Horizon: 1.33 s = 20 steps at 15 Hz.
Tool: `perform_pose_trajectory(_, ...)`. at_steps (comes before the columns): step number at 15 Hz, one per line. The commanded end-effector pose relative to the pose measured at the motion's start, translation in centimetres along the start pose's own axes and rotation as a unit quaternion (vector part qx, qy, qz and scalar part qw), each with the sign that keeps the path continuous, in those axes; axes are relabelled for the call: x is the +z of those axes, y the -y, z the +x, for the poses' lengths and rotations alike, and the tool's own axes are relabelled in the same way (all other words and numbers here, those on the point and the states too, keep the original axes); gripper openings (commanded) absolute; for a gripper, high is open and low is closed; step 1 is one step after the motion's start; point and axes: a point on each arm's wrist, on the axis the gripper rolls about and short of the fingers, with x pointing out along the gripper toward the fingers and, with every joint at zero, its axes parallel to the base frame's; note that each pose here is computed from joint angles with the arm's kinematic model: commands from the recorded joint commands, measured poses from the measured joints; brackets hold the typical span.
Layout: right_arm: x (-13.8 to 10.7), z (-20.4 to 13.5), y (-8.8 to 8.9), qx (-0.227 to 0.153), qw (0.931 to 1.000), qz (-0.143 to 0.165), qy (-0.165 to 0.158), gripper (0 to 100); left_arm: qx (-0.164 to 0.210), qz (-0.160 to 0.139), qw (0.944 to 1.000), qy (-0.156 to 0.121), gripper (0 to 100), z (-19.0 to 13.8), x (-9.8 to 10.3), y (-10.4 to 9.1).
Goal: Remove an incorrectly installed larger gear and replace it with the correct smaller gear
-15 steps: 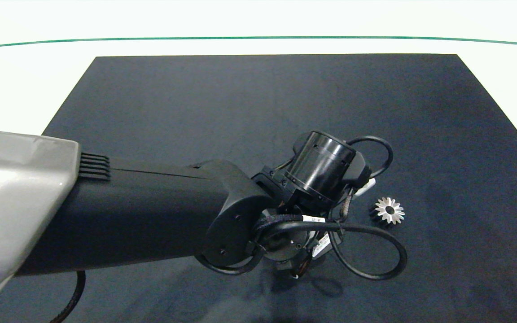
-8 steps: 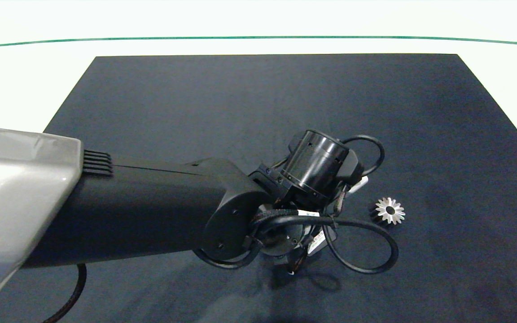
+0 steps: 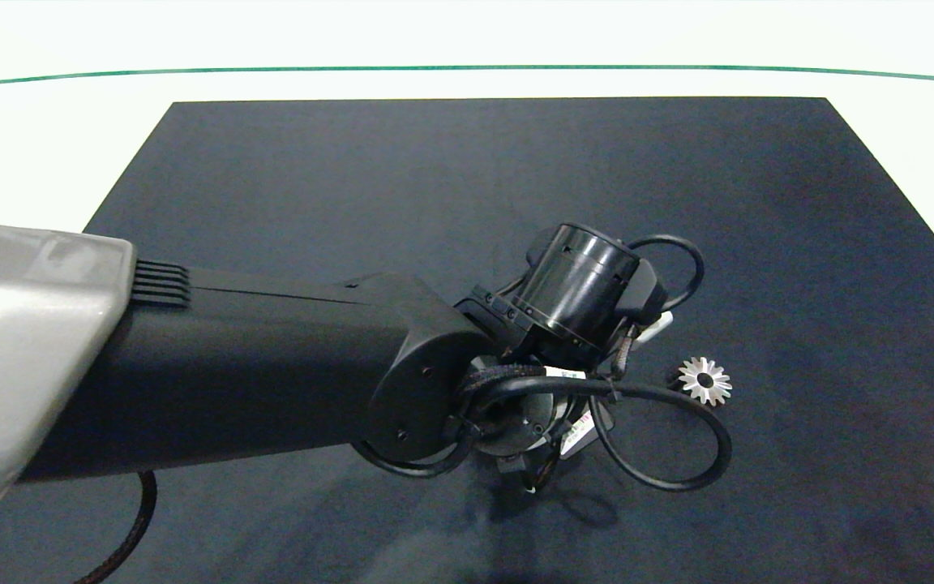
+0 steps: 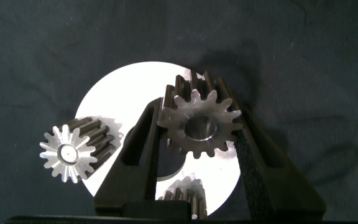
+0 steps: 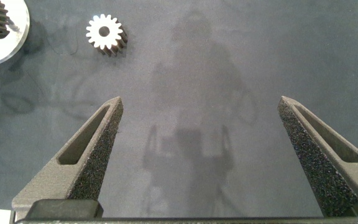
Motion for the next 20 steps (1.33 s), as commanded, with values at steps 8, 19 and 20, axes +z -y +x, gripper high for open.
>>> perform_pose_trajectory(8,-0.1,-0.1,0.0,0.000,1.0000,0.007,0.001,100,0.002,0.000,1.0000,0.004,22,0.6,0.5,0.2)
perform_pose_trajectory(19,-0.4,-0.4,0.0,-0.001,1.0000,0.009,0.005,100,0.000,0.003,1.0000,-0.006,22,0.9,0.2,0.2)
perform_pose_trajectory(20,-0.4,-0.4,0.0,0.000,1.0000,0.008,0.005,100,0.001,0.003,1.0000,-0.005,22,0.9,0.2,0.2)
